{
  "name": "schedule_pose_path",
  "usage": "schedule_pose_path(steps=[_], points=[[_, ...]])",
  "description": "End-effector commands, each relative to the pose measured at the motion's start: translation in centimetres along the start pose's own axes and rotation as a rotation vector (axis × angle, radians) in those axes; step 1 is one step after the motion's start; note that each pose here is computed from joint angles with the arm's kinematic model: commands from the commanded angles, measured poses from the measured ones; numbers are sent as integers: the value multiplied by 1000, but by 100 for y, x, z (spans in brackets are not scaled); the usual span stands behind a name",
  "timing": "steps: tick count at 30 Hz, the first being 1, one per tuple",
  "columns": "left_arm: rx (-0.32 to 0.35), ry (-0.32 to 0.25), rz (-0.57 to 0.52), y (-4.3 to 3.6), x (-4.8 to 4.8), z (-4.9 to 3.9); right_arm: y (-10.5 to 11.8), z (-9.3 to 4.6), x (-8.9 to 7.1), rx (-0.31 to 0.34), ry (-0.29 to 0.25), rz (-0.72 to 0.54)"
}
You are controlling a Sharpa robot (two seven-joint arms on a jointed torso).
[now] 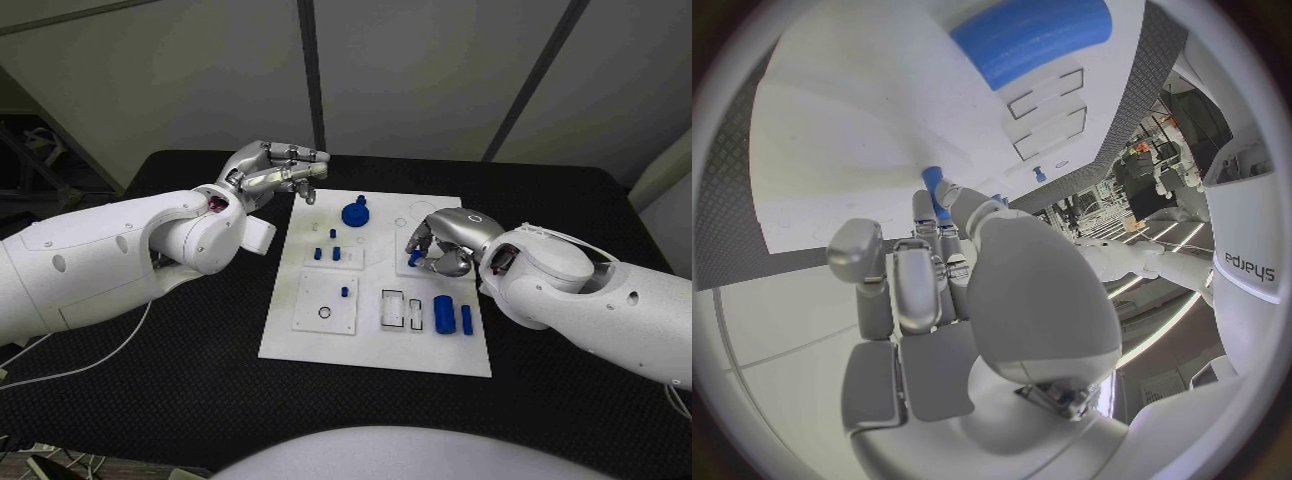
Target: Assemble the parts on the task board
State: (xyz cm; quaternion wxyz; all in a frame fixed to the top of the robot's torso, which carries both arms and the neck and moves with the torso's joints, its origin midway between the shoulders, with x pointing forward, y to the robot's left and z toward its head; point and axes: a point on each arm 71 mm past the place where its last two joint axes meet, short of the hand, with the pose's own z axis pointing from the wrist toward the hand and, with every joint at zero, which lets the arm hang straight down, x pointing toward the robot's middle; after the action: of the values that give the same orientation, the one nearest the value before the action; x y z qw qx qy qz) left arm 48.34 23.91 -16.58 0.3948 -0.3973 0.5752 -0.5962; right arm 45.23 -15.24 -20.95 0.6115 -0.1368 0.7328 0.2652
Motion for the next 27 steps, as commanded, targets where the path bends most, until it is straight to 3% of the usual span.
schedule_pose_path(steps=[1,14,27], points=[[3,11,-5,-8,8,6,44,-18,-92,-14,-83,10],[1,7,-4,2,-7,15,341,-148,-339,-111,-192,103],[1,8,-5,11,3,39,819,47,-297,-237,-170,181]])
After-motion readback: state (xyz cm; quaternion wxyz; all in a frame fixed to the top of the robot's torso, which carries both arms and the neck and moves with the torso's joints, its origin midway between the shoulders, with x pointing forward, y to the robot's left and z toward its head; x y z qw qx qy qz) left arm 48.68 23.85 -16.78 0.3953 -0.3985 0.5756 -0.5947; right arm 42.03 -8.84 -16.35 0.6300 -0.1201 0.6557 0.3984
